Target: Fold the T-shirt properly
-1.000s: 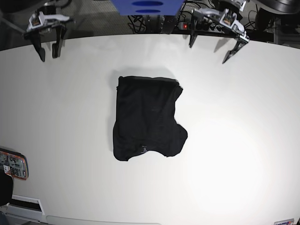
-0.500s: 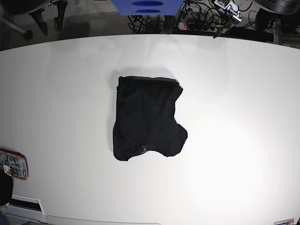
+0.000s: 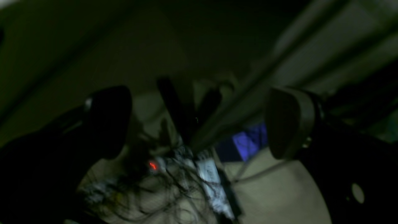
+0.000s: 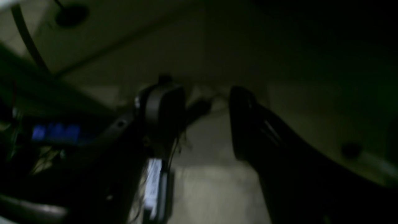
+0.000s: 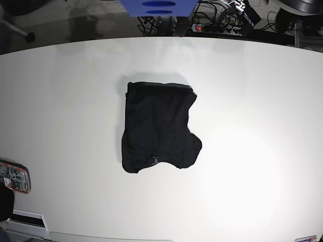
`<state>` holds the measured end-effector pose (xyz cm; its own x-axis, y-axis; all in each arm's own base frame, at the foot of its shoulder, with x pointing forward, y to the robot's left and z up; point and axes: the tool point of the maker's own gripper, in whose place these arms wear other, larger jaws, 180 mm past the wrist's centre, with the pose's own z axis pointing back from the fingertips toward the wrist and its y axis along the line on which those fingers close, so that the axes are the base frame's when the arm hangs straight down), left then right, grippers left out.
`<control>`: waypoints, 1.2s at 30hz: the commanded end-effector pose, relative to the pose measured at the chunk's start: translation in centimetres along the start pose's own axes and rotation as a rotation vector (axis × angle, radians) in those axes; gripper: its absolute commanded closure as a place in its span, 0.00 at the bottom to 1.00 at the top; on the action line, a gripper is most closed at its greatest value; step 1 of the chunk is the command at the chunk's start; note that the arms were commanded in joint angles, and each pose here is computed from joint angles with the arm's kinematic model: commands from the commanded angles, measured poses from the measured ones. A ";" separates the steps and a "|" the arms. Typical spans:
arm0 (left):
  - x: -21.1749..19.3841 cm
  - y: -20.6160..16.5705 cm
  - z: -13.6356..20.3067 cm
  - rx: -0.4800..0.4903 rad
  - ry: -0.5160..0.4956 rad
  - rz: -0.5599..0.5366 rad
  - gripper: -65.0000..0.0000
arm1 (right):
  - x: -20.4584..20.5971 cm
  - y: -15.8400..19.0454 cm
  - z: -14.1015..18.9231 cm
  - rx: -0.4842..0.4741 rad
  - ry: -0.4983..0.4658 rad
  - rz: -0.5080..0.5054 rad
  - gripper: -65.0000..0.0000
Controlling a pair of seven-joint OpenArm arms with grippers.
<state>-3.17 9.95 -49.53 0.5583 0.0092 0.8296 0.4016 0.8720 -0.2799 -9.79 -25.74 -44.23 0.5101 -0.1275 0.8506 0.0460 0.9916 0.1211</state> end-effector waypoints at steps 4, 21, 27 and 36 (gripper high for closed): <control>-4.3 0.0 0.2 -0.009 0.122 0.062 0.00 | -1.3 0.1 -3.4 -0.007 -0.021 -0.044 0.58; -14.6 3.0 -1.1 -0.032 0.769 0.074 0.00 | -11.3 0.7 -6.6 -0.121 0.379 -0.204 0.58; -16.6 4.0 -0.1 -0.041 1.085 0.040 0.00 | -17.5 3.9 -7.5 0.021 0.914 -0.192 0.58; -16.4 5.0 -0.5 -0.035 1.150 0.022 0.00 | -17.9 7.7 -10.9 0.284 1.135 0.042 0.58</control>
<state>-9.49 13.76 -64.86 0.8919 -0.4427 -0.0919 0.3963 0.8633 -0.3125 -7.76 -16.73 -64.31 0.9908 0.1287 -0.0424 -0.1100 0.9465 0.3034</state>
